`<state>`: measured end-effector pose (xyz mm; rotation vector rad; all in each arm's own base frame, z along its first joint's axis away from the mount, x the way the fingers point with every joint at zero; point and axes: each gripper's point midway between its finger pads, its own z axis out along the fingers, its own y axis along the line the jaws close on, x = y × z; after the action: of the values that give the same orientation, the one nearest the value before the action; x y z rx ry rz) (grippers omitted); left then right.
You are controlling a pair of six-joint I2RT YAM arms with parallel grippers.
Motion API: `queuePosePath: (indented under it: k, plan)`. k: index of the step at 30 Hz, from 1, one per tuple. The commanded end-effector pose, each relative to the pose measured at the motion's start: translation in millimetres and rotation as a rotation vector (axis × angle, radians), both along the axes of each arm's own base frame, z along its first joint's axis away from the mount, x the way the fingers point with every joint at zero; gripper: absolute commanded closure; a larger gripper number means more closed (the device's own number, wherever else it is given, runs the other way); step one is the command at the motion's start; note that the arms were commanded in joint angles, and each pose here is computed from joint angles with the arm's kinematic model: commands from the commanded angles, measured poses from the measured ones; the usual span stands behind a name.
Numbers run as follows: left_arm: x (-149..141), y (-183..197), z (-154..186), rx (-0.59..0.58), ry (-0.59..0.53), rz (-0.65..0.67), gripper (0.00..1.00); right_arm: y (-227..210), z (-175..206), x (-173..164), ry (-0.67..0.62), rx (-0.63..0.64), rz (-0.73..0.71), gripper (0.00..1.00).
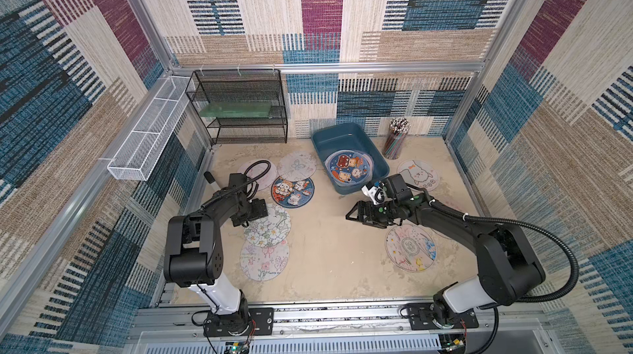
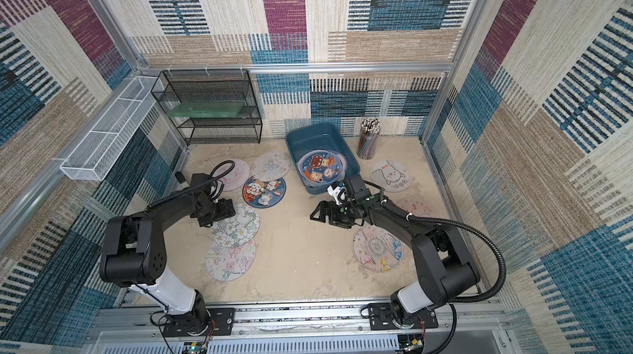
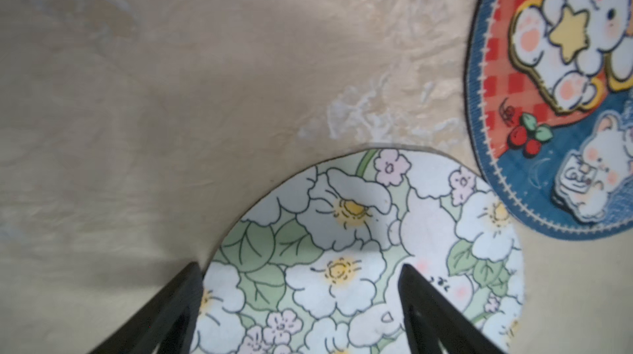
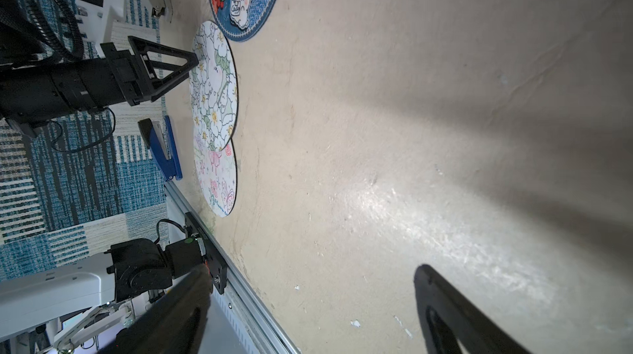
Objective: Put the coasters into the storage box
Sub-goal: Move the coaster to the center of the board.
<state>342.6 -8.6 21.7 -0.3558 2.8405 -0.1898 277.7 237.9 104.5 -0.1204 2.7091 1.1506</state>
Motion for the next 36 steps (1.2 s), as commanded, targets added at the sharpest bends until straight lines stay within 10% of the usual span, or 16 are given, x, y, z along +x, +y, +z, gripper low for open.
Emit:
queuePosePath:
  k: [1,36]
  plan:
    - [-36.0,-26.0,-7.7,-0.097,0.145,-0.082,0.14,4.0,4.6,4.1,-0.027,0.021,0.019,0.05]
    - [-66.7,-177.4,8.6,-0.175,0.282,-0.398,0.16,7.6,4.3,7.9,-0.023,0.021,0.007,0.05]
